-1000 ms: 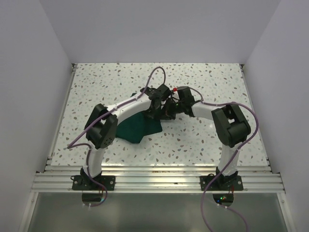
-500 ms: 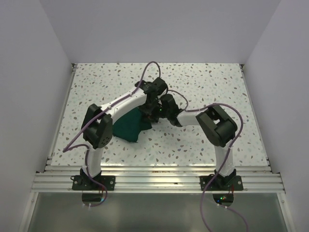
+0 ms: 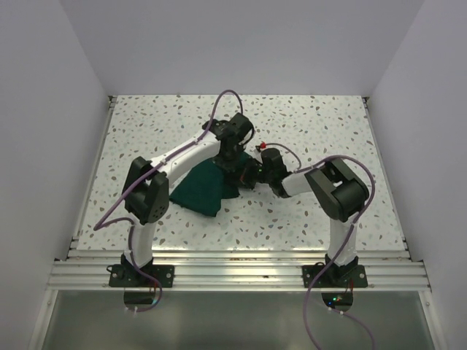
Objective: Prepare the surgical pack
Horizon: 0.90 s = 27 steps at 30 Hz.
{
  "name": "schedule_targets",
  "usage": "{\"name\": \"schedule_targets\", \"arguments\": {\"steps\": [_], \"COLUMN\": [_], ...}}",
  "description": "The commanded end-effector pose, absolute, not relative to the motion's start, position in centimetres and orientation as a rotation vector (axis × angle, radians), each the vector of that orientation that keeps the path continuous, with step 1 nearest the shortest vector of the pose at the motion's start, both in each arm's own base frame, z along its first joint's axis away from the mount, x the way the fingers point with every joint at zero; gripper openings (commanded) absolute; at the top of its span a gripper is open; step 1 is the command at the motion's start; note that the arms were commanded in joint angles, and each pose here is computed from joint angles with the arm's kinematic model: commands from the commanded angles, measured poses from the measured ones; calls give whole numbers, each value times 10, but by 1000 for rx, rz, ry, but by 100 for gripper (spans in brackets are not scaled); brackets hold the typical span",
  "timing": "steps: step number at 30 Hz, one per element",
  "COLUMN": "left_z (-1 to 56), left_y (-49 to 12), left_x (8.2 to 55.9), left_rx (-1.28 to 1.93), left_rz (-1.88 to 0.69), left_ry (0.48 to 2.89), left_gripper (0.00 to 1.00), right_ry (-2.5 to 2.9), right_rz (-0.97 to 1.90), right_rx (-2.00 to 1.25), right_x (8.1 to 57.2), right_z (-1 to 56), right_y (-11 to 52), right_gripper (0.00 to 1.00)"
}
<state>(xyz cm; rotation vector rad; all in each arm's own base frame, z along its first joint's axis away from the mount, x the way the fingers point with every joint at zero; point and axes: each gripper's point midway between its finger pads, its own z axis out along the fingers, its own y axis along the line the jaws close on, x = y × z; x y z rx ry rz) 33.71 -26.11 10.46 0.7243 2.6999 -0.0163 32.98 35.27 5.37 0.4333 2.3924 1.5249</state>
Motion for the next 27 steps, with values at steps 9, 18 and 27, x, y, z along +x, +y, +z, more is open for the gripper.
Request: {"name": "schedule_targets", "arguments": {"steps": [9,18,27], "left_z": [142,154,143], "left_y": [-292,-302,-311], "left_x": [348,349,335], "left_rx": [689,654,657], "left_rz": [-268,-332,-433], "left_ry": [2594,2598,2650], "left_gripper": [0,0,0], "right_ry": [2326,2133,2068], "right_rz": [1412,1612,1566], "right_rx": [281,360,363], "right_x": [322,338,364], "right_z": [104,110,111], "right_y": [324,352,392], "right_gripper": [0,0,0]}}
